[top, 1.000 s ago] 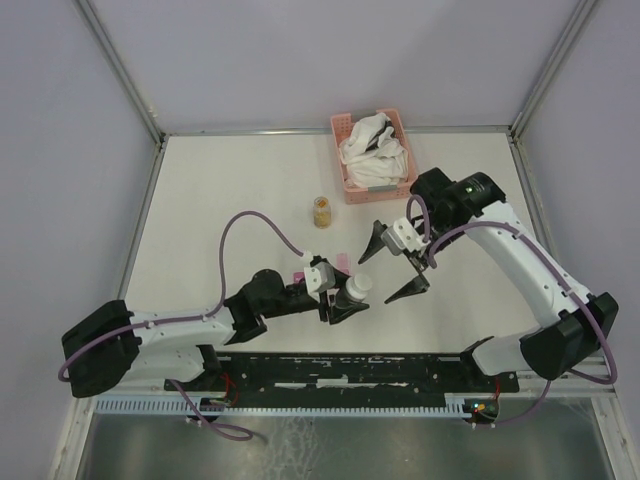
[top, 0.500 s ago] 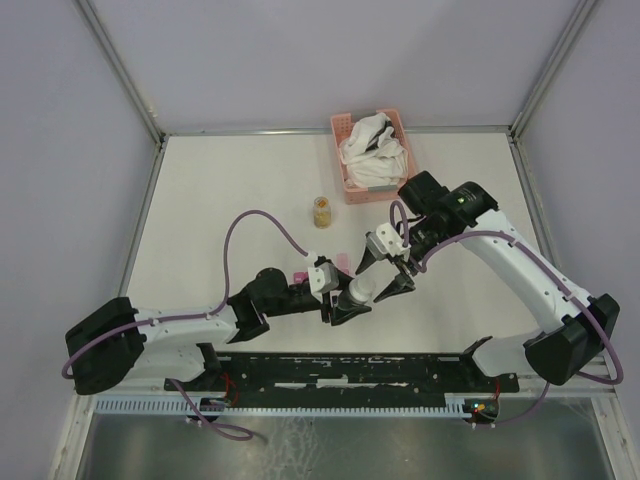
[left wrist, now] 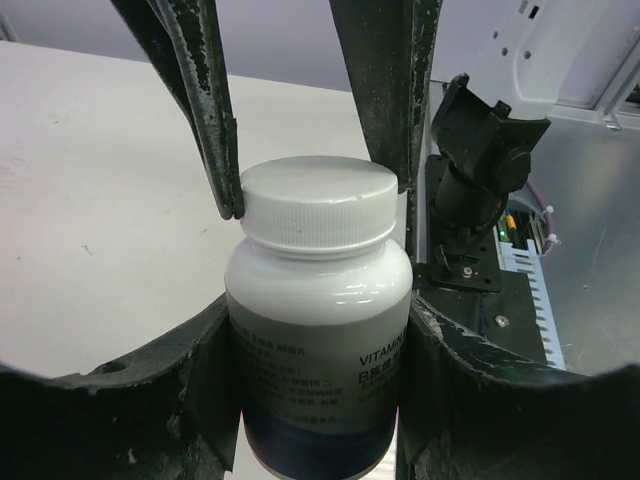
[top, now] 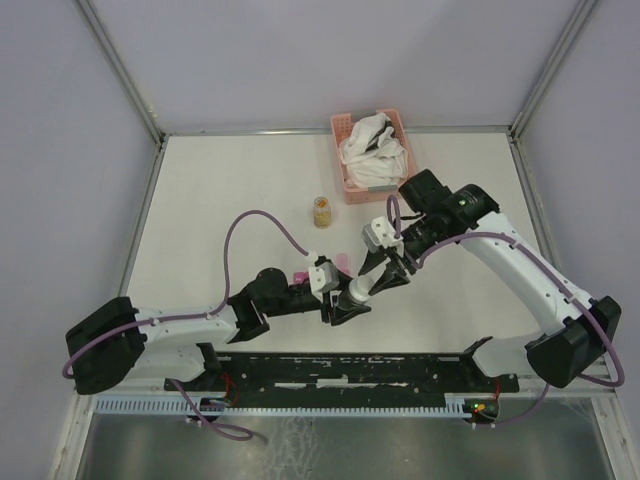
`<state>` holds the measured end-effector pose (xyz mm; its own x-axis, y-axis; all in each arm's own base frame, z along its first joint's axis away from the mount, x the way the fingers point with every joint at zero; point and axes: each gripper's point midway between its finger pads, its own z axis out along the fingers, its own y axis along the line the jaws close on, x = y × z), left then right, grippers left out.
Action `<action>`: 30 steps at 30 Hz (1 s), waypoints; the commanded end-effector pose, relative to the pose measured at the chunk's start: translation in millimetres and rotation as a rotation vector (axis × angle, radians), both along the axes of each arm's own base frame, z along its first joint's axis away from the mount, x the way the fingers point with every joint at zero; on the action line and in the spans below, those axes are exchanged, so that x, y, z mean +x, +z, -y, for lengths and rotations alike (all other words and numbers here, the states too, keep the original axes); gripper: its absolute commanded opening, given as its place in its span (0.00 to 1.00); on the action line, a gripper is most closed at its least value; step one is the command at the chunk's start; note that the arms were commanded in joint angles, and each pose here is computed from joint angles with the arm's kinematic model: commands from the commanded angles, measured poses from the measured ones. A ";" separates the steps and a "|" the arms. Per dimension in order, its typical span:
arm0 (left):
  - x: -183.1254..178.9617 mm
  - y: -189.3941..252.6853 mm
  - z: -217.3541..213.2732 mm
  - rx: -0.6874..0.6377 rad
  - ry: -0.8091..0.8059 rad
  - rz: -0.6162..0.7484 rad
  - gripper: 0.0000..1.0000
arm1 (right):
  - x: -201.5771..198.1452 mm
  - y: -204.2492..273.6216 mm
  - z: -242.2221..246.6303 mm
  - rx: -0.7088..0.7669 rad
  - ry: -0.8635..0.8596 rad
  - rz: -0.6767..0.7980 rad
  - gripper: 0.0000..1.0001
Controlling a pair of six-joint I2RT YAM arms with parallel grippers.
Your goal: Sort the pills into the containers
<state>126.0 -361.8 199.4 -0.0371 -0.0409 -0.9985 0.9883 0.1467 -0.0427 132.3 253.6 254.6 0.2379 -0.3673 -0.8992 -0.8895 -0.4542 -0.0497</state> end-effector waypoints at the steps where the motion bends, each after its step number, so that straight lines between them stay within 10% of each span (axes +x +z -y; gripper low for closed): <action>1: 17.5 38.0 1.8 -0.126 0.084 0.023 0.03 | 20.0 1.1 -9.3 -0.016 -0.162 -0.036 0.32; 15: 125.2 43.3 -12.7 -0.156 0.657 0.084 0.03 | 109.4 -53.1 -15.4 -0.268 -1.015 -0.476 0.01; 20: 151.4 41.1 -15.0 -0.152 0.797 0.114 0.03 | 135.7 -85.4 -2.9 -0.323 -1.351 -0.604 0.05; 30: 134.6 10.2 5.9 -0.087 0.646 0.084 0.03 | 142.9 -40.3 -14.2 -0.124 -1.182 -0.546 0.85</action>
<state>267.1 -353.0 142.2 -0.0201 0.0838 -0.9963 0.6512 0.7572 0.0505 267.6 269.5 181.5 -0.7612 -0.2103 -0.6135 -0.5583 0.6938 0.4549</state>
